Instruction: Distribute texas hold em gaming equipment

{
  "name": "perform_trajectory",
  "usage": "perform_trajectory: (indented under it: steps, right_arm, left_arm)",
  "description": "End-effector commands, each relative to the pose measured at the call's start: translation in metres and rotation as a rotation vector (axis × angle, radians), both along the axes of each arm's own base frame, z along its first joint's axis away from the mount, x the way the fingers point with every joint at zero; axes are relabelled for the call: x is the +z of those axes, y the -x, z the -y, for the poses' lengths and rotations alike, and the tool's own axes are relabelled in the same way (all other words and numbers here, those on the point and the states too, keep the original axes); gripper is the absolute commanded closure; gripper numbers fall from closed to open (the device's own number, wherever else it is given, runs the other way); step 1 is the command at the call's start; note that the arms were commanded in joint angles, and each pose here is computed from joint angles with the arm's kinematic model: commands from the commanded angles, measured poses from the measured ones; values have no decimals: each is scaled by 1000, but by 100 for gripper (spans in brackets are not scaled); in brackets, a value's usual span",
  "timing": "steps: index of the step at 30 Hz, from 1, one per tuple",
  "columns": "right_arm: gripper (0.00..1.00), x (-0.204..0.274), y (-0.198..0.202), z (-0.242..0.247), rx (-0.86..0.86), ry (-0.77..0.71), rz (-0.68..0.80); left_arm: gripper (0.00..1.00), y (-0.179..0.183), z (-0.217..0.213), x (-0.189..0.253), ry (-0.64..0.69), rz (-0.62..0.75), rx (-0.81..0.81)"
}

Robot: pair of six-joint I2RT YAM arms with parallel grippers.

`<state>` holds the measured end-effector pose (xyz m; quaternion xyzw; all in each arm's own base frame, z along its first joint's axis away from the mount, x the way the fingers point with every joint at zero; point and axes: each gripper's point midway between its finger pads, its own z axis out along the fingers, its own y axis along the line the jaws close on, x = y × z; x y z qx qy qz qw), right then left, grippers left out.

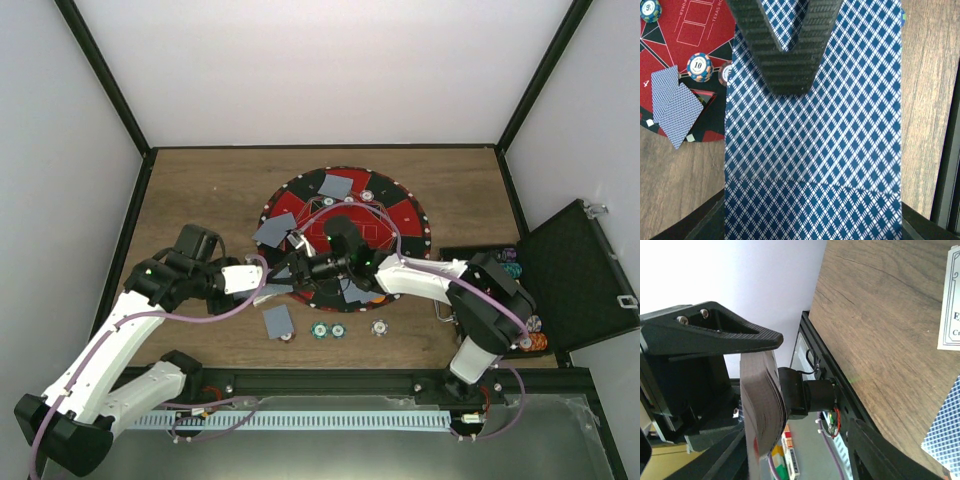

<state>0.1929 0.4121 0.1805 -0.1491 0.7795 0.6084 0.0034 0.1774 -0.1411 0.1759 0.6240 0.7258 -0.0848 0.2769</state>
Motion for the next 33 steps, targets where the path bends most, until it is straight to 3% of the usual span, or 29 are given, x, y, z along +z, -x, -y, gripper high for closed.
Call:
perform_trajectory:
  steps: [1, 10, 19, 28, 33]
  right_arm:
    - [53, -1, -2, 10, -36, 27, -5]
    - [88, 16, -9, 26, -79, 42, 41]
    - [98, 27, -38, 68, -160, 114, 137]
    - [99, -29, -148, 131, -358, 787, 480]
    - [99, -26, -211, 146, -466, 1068, 759]
  left_arm:
    - [95, -3, 7, 10, 40, 42, -28]
    - [95, -2, 5, 8, 31, 42, -24]
    - [96, -3, 4, 7, 27, 43, -24]
    - [95, -2, 4, 10, 29, 40, -20]
    - [95, -1, 3, 12, 30, 39, -14]
